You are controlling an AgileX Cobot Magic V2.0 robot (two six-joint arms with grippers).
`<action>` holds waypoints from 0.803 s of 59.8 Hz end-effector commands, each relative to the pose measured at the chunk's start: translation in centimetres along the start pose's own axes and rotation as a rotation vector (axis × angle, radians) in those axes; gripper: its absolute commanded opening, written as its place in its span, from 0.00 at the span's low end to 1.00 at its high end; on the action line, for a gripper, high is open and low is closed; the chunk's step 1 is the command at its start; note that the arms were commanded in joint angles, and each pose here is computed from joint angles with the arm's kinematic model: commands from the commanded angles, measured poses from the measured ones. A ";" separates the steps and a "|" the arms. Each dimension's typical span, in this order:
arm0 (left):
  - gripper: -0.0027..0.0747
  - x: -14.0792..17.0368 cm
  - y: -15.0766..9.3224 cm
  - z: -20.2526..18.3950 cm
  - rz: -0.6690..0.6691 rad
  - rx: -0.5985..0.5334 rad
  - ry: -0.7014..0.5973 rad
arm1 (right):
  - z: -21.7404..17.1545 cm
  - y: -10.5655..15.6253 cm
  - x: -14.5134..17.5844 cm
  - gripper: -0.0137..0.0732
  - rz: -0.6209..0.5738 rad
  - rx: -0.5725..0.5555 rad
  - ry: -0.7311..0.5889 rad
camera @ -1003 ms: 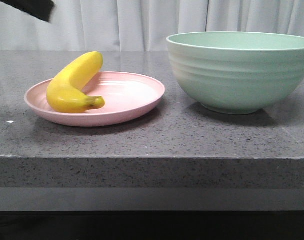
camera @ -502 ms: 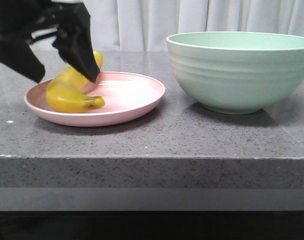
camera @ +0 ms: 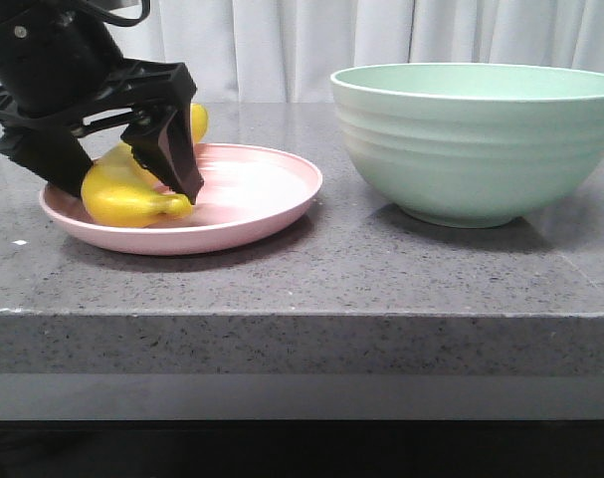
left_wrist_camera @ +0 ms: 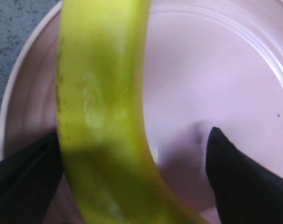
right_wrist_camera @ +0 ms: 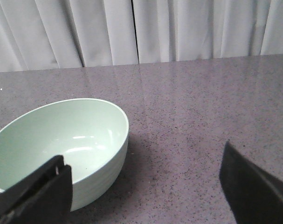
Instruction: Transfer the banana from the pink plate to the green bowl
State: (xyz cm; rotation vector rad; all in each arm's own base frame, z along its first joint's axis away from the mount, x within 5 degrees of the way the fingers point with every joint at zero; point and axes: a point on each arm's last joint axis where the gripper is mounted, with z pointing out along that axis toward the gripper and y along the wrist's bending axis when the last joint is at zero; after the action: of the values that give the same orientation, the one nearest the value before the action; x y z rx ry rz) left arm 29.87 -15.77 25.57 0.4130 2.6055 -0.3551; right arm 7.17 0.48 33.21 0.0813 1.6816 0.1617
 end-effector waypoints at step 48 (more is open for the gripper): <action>0.18 -6.0 -6.3 -12.8 0.151 0.163 -0.529 | 0.2 0.7 -1.6 0.91 0.182 -0.067 -0.079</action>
State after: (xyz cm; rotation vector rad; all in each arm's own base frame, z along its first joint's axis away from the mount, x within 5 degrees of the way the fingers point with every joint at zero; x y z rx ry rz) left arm 30.02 -18.02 35.96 0.4435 2.2037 -0.4696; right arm 7.19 0.82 33.24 0.1305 1.6797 0.2619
